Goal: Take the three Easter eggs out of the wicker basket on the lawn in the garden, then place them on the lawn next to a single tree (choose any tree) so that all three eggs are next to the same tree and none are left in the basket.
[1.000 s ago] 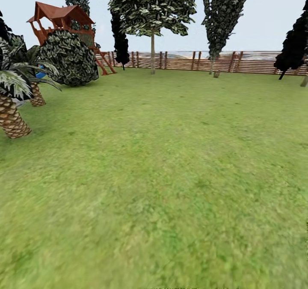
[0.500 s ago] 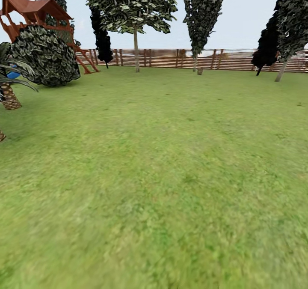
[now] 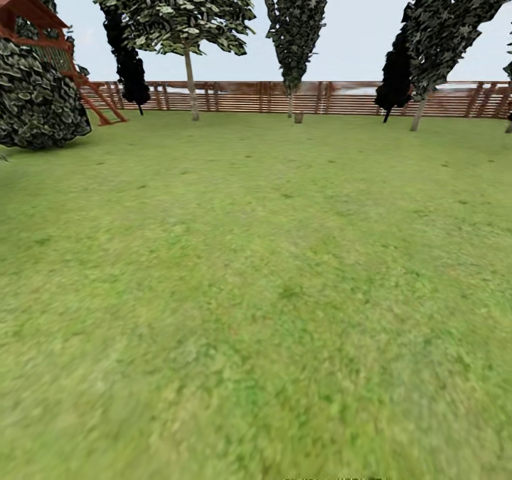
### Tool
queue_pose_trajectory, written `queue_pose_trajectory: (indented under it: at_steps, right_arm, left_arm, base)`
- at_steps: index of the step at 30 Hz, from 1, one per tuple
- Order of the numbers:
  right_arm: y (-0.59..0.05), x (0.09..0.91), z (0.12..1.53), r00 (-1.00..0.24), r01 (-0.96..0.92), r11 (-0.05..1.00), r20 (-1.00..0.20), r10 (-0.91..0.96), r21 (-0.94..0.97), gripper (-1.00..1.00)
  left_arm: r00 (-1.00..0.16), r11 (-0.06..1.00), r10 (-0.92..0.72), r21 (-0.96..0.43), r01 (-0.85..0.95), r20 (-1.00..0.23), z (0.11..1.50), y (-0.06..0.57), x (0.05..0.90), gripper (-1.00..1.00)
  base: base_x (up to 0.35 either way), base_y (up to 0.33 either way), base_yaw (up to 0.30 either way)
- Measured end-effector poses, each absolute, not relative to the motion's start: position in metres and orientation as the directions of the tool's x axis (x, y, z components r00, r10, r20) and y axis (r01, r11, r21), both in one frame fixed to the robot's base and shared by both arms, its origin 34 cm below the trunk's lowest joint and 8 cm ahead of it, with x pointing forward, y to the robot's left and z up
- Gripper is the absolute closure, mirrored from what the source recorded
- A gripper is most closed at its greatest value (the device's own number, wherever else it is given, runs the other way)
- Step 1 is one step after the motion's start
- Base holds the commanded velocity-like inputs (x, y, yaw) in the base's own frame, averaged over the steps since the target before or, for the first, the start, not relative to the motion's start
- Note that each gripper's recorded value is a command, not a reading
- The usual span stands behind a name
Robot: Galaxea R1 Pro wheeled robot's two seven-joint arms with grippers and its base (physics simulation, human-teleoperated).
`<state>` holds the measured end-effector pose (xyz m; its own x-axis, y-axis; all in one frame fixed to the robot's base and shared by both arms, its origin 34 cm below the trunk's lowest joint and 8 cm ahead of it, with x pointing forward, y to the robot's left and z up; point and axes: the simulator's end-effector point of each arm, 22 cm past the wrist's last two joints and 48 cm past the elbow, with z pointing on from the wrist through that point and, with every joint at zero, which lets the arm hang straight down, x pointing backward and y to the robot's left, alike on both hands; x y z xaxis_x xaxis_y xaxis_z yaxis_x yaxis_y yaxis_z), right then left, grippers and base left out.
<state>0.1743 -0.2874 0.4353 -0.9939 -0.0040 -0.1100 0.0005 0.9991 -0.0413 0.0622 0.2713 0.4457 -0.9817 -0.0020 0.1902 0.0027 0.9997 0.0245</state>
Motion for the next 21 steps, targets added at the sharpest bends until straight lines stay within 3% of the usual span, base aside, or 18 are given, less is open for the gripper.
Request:
queue_pose_trajectory:
  at_steps: [21]
  right_arm:
    - [-0.2885,0.1741,0.4353,-0.994,-0.001,0.999,-0.109,-0.006,-0.045,-1.0]
  left_arm:
    - [-0.982,1.0,-0.003,0.025,0.001,0.189,0.4455,0.2713,0.0629,-1.0]
  base:
    - [0.0,0.0,-0.268]
